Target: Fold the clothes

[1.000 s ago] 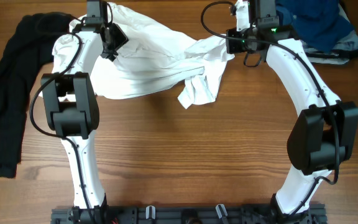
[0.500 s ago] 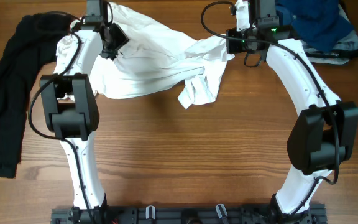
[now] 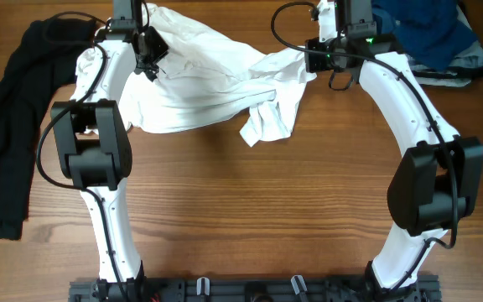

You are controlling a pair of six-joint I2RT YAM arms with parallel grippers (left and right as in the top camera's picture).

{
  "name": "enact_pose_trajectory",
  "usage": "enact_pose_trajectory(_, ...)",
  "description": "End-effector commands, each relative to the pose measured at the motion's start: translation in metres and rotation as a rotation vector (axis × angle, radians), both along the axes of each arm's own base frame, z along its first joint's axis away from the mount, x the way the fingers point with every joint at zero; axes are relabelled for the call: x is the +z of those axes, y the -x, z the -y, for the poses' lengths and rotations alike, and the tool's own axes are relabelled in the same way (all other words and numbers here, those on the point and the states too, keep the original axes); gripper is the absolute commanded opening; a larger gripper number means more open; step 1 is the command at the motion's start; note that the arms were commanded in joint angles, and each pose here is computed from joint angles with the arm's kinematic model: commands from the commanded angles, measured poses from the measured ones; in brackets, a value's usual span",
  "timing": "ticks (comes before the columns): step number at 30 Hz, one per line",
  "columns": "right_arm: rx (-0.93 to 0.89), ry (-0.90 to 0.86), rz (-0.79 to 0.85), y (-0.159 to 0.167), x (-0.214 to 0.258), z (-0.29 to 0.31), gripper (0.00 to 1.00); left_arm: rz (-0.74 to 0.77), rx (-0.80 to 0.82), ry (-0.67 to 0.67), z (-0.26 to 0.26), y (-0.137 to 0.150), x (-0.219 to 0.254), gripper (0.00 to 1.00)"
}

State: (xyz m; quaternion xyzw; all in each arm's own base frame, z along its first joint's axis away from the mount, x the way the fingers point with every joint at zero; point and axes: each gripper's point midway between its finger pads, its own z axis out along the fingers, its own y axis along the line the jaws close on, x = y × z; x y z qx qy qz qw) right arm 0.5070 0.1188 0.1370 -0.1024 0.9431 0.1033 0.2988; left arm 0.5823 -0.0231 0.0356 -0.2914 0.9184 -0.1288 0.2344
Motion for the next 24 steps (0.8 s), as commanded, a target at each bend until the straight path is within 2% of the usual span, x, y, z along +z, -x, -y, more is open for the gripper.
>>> enact_pose_trajectory(1,0.011,0.014,-0.004,-0.001,-0.005,-0.001,0.04,0.063,0.015,-0.027,-0.006,-0.008,0.025,0.04)
enact_pose_trajectory(4,0.010,0.013,0.002,-0.002,-0.004,-0.001,0.04,0.138,-0.014,-0.065,-0.011,-0.019,0.045,0.04)
enact_pose_trajectory(8,0.012,-0.031,0.061,-0.007,0.026,0.001,0.04,0.286,-0.011,-0.155,-0.029,-0.013,0.139,0.04)
enact_pose_trajectory(14,0.012,-0.085,0.156,0.012,0.110,0.017,0.04,0.532,0.048,-0.286,-0.051,0.048,0.308,0.04)
enact_pose_trajectory(20,0.007,-0.087,0.280,0.043,0.195,0.050,0.04,0.726,0.142,-0.396,-0.075,0.109,0.411,0.04)
enact_pose_trajectory(24,0.022,-0.090,0.379,0.084,0.262,0.063,0.04,0.833,0.209,-0.417,-0.093,0.158,0.464,0.04)
